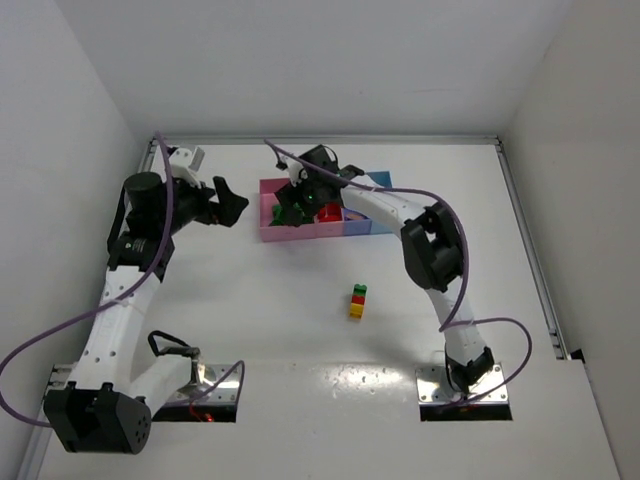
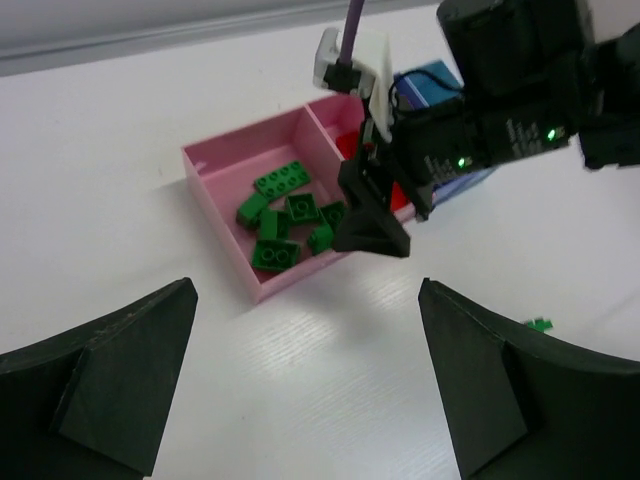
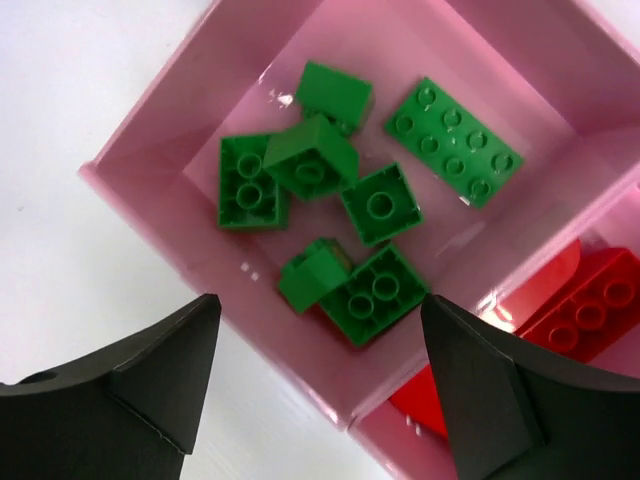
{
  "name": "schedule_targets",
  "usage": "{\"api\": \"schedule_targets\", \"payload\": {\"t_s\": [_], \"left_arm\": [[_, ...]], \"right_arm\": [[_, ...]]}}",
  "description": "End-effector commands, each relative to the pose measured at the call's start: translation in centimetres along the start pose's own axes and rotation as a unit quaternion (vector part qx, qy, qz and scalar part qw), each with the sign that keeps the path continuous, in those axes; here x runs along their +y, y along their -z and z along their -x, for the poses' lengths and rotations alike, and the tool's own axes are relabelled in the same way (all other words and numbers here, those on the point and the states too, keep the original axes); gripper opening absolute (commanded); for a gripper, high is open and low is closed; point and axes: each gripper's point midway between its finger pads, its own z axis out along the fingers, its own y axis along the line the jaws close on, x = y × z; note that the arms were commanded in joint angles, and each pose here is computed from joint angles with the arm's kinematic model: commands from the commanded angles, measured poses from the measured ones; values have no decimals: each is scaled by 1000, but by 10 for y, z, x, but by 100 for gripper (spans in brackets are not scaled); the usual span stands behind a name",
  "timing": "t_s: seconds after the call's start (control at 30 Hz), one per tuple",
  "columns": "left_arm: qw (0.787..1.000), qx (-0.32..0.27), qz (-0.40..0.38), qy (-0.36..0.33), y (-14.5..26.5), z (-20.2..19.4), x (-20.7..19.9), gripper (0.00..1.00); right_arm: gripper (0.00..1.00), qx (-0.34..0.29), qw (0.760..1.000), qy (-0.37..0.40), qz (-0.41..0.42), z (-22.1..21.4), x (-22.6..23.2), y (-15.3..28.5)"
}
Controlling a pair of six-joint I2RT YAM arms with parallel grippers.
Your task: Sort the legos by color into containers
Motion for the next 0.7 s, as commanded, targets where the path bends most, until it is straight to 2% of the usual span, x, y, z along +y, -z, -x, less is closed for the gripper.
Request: {"api": "schedule_targets", "payload": {"t_s": [0.0, 0.07, 0.1, 0.17, 0.2, 0.23, 0.3, 0.43, 0.53, 0.63, 0.67], "left_arm": [[998, -13, -54, -40, 6, -7, -16, 100], [993, -8, -103, -56, 7, -16, -35, 100], [991, 10, -126, -54, 3, -32, -49, 98], [990, 33, -130, -50, 0, -53, -57, 97], [988, 48, -141, -40, 1, -73, -69, 95], [990, 49, -125, -39, -1, -80, -67, 94], [992, 48, -113, -38, -1, -90, -71, 91], [985, 123, -118, -34, -15, -131, -97, 90], [973, 177, -141, -50, -29, -154, -132, 88], [959, 214, -176, -63, -35, -168, -164, 88], [951, 245, -178, -62, -40, -184, -169, 88]], "right_arm": [[82, -98, 995, 10, -9, 51, 2, 61], [82, -144, 989, 18, -11, 66, 4, 90], [82, -168, 985, 19, -18, 65, 4, 124], [82, -201, 979, 25, -28, 65, -5, 162], [89, -194, 980, 19, -33, 46, -8, 169], [90, -226, 972, 25, -53, 51, -13, 208], [92, -196, 975, 16, -104, 15, -27, 224], [92, -150, 970, 23, -188, -51, -41, 271], [93, -110, 974, 1, -197, -95, -41, 278], [94, -126, 974, -24, -187, -116, -40, 292], [94, -123, 971, -43, -202, -126, -50, 297]]}}
